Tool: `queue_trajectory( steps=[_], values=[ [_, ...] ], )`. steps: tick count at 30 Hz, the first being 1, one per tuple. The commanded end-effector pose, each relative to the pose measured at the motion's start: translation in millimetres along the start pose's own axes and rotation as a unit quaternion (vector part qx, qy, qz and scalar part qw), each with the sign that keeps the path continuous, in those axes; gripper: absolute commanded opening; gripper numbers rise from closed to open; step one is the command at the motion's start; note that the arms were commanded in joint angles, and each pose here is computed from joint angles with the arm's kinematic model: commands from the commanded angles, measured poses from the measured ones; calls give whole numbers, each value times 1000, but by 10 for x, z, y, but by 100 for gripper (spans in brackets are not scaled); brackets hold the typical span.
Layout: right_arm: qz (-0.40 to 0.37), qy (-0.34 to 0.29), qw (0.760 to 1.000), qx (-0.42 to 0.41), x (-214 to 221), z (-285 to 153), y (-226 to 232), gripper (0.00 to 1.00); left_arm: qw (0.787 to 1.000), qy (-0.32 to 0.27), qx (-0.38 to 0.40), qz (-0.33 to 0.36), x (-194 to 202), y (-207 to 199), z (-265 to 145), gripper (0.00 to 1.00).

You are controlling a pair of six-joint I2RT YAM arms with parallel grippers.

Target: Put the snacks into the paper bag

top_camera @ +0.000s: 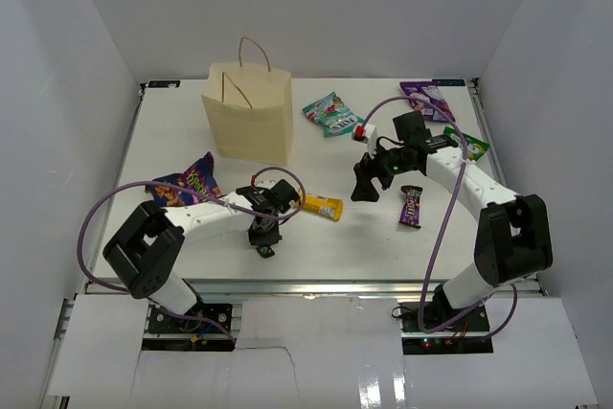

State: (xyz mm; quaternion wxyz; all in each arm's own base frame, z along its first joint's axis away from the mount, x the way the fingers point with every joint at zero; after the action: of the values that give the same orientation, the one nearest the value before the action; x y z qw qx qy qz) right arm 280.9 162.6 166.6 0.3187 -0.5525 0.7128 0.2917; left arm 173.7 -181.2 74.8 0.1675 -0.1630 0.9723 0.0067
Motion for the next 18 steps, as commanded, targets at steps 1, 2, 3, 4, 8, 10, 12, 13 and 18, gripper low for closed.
queue_trajectory(
  steps=[1, 2, 3, 4, 8, 10, 12, 13, 18],
  values=[
    [-14, -20, 1000, 0, -87, -89, 55, 92, 999, -30, 22, 12, -105, -89, -52, 29],
    [-15, -21, 1000, 1, -93, -98, 55, 92, 998, -38, 43, 13, -138, -121, -143, 24],
    [-18, -23, 1000, 2, -105, -106, 56, 92, 997, -46, 57, 14, -161, -143, -212, 23],
    [-19, -26, 999, 0, -115, -113, 59, 93, 995, -56, 78, 14, -208, -191, -312, 22],
    [-34, -40, 999, 6, -194, -185, 9, 93, 965, -124, 229, 36, -505, -458, -1042, 19],
    [-41, -49, 998, 10, -242, -221, -38, 93, 935, -185, 297, 57, -729, -555, -1490, 19],
    [-40, -49, 998, 12, -247, -219, -86, 93, 906, -252, 336, 48, -1078, -684, -2033, 18],
    [-43, -52, 998, 13, -279, -225, -103, 93, 903, -276, 324, 62, -1232, -752, -2102, 18],
    [-31, -58, 998, 7, -312, -201, -140, 93, 875, -349, 333, -29, -2409, -828, -2646, 13]
  ],
)
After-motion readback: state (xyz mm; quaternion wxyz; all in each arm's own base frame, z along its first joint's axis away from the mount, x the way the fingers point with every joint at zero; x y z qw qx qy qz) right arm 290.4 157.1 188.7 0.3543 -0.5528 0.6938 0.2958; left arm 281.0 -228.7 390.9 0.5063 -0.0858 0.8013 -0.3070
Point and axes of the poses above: each gripper's point midway between its finger pads, its own z axis out along the fingers, its own y axis along the line the jaws close on, x = y × z, the point moved 6 cm from there along -z, back along the fingers, and after that the axes turned 14 degrees about -z, right-handed, at the moved point
